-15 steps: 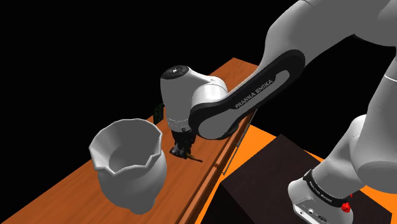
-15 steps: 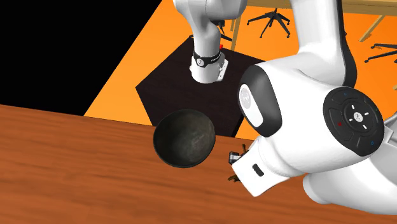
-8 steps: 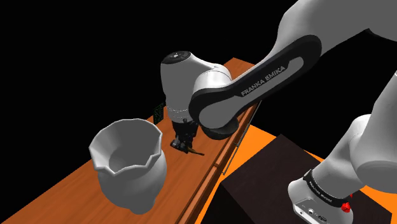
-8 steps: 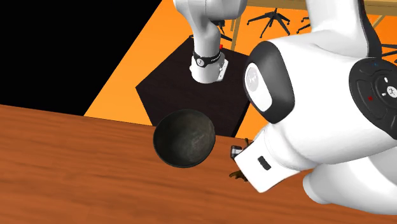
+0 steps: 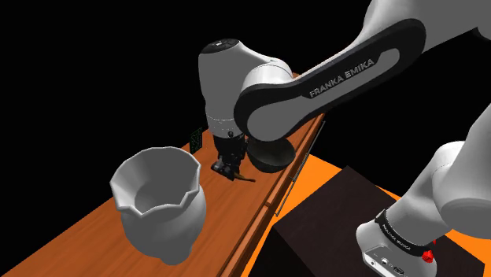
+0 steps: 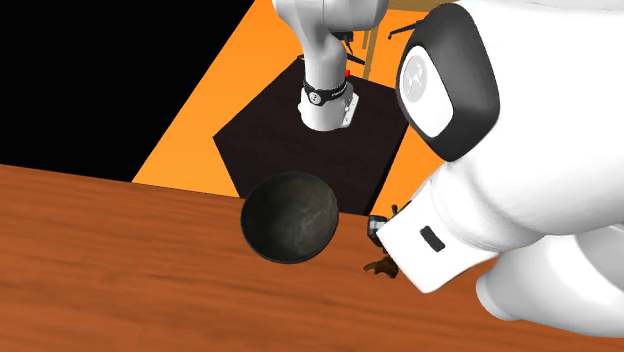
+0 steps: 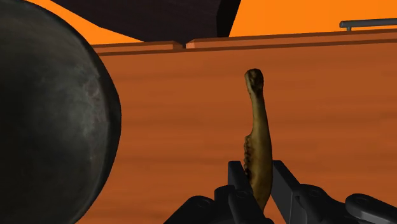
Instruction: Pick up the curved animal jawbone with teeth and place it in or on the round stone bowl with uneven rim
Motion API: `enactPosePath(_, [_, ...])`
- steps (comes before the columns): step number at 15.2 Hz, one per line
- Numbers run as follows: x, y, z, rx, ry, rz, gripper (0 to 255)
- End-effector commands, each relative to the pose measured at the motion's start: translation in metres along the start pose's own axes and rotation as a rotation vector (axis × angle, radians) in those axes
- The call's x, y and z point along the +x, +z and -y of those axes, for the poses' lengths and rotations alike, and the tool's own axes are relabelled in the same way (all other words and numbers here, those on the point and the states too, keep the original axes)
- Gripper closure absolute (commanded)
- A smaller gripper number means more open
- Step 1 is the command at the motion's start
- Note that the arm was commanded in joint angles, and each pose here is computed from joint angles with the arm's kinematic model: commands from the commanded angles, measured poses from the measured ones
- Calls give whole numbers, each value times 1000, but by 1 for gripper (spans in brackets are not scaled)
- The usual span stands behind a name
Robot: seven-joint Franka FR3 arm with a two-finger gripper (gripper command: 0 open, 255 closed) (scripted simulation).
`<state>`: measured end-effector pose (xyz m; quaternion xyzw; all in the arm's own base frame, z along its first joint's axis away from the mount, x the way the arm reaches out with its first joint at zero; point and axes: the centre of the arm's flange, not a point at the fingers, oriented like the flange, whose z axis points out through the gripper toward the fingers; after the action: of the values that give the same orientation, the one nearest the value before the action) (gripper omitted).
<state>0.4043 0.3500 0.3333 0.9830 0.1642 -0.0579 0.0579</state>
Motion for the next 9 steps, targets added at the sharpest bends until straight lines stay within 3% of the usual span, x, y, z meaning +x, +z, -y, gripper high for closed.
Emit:
enactPosePath(1, [-1, -9, 0, 0, 0, 1, 255])
enactPosePath(9, [-6, -51, -4, 0, 0, 1, 255])
